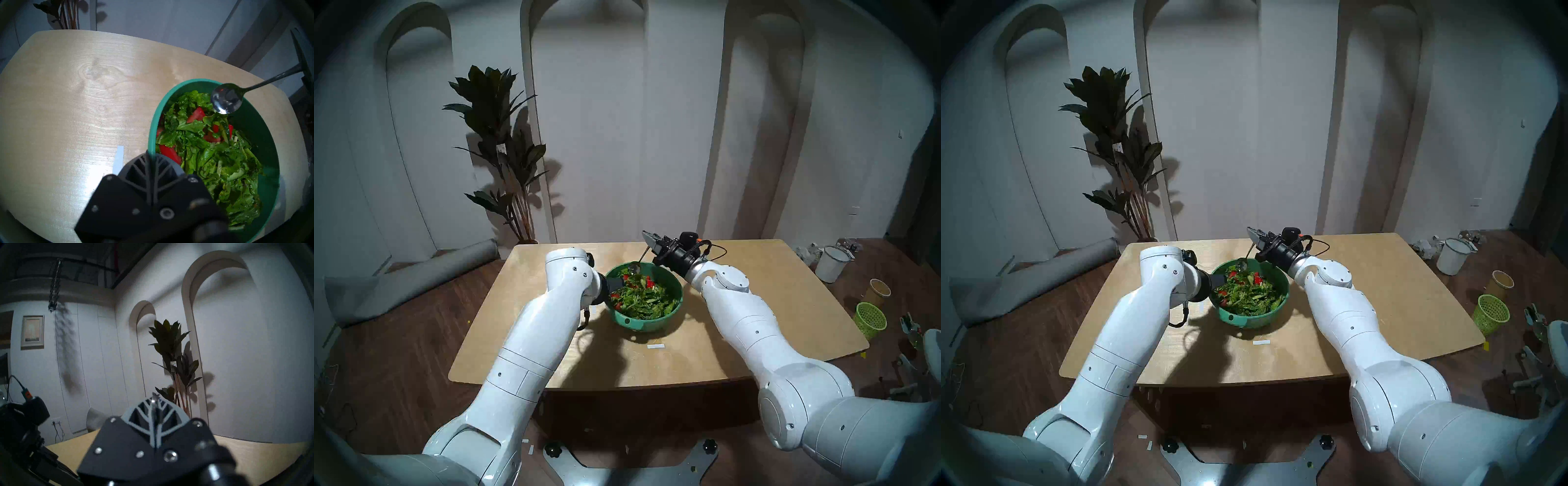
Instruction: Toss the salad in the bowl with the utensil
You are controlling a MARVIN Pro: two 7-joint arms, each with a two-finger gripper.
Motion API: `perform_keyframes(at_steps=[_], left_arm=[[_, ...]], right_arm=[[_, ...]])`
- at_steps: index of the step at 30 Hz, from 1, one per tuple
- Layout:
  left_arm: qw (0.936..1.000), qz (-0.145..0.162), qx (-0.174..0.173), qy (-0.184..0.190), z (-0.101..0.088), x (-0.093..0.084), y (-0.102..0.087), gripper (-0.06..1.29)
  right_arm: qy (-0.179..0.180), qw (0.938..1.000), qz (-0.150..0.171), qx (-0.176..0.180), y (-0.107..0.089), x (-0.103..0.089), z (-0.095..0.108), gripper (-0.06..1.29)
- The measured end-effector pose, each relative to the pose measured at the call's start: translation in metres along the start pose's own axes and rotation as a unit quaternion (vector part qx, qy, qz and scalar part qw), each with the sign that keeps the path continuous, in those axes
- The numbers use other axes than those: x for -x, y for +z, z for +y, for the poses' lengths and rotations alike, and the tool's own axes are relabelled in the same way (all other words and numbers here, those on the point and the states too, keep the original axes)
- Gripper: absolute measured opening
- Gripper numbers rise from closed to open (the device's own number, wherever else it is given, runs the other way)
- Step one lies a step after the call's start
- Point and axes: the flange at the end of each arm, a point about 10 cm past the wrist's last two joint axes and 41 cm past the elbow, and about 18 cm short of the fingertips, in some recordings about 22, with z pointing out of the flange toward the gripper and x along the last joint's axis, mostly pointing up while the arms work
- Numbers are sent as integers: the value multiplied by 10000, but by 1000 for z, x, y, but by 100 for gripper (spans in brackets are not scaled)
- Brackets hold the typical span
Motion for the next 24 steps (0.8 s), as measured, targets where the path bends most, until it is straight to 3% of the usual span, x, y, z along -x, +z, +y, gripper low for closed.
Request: perform_keyframes(at_steps=[11, 24], left_arm=[[10000, -37, 83, -31, 2, 1, 0, -3], [9999, -65, 125, -36, 3, 1, 0, -3]], right_arm=[[700, 9949, -1, 730, -49, 10, 12, -3], [1021, 9909, -324, 813, -70, 32, -16, -3]])
